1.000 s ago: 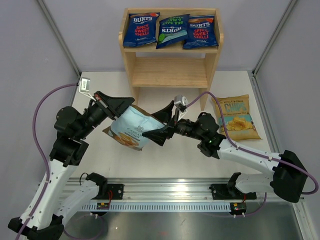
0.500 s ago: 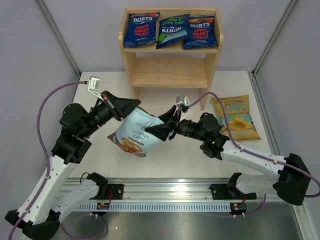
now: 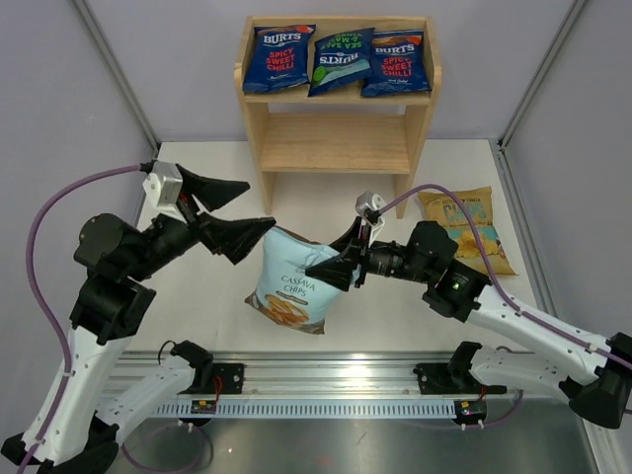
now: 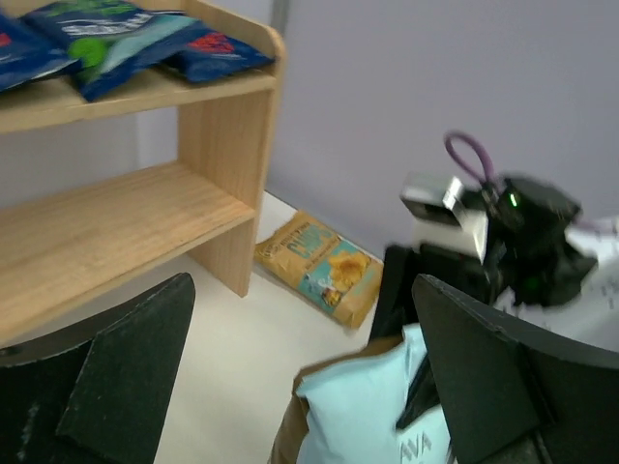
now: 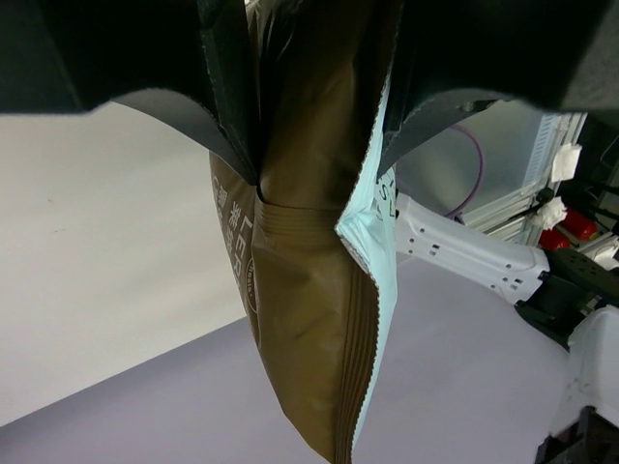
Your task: Place and organize the chips bags onto the shelf
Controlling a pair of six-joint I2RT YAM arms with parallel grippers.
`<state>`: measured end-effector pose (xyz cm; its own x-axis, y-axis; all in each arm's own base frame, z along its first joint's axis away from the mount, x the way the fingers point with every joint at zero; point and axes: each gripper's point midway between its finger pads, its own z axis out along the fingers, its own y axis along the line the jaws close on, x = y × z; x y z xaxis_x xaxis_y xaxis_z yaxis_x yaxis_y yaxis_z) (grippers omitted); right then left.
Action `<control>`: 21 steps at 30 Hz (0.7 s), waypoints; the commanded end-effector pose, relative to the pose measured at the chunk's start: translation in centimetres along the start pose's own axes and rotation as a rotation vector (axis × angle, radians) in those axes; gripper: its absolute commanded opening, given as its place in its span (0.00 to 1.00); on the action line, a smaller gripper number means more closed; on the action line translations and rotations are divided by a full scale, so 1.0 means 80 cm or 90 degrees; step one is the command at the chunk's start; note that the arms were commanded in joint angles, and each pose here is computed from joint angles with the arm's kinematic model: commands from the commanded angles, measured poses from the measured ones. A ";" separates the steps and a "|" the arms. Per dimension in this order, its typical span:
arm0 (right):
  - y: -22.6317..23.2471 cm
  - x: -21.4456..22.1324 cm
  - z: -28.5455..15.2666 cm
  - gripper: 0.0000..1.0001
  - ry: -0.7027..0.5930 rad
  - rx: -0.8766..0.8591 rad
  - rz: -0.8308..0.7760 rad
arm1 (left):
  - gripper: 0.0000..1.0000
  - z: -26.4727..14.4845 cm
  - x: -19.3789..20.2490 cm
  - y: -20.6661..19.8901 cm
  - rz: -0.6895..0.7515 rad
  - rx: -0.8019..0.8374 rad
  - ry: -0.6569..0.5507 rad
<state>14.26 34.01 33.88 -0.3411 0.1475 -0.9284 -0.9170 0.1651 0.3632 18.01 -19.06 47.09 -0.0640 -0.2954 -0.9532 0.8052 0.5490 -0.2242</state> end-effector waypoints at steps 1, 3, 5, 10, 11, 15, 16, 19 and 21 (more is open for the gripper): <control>0.047 -0.054 -0.026 0.10 -0.009 -0.043 -0.049 | 0.99 -0.018 0.032 -0.061 0.124 0.224 0.063; 0.053 -0.042 -0.040 0.10 0.041 -0.045 -0.047 | 0.99 -0.025 0.047 -0.073 0.123 0.279 0.075; 0.061 -0.053 -0.049 0.11 0.051 -0.049 -0.081 | 0.99 -0.031 0.053 -0.088 0.118 0.334 0.082; 0.077 -0.057 -0.072 0.11 0.076 -0.064 -0.120 | 0.99 -0.033 0.069 -0.092 0.090 0.368 0.106; 0.081 -0.061 -0.075 0.11 0.074 -0.068 -0.126 | 0.99 -0.034 0.067 -0.097 0.093 0.388 0.099; 0.085 -0.066 -0.077 0.11 0.080 -0.073 -0.133 | 0.99 -0.038 0.081 -0.112 0.040 0.473 0.109; 0.086 -0.071 -0.076 0.11 0.074 -0.073 -0.137 | 0.99 -0.035 0.088 -0.113 0.011 0.481 0.123; 0.085 -0.078 -0.073 0.11 0.068 -0.068 -0.143 | 0.99 -0.029 0.110 -0.119 -0.022 0.514 0.146; 0.085 -0.079 -0.069 0.11 0.071 -0.073 -0.144 | 0.99 -0.025 0.121 -0.124 -0.035 0.525 0.164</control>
<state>9.34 28.90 38.36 -0.2202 -0.0585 -0.9737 -0.9713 0.1051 0.2133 9.67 -25.10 39.48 -0.1721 -0.0704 -0.9825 0.9782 -0.1302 -0.1620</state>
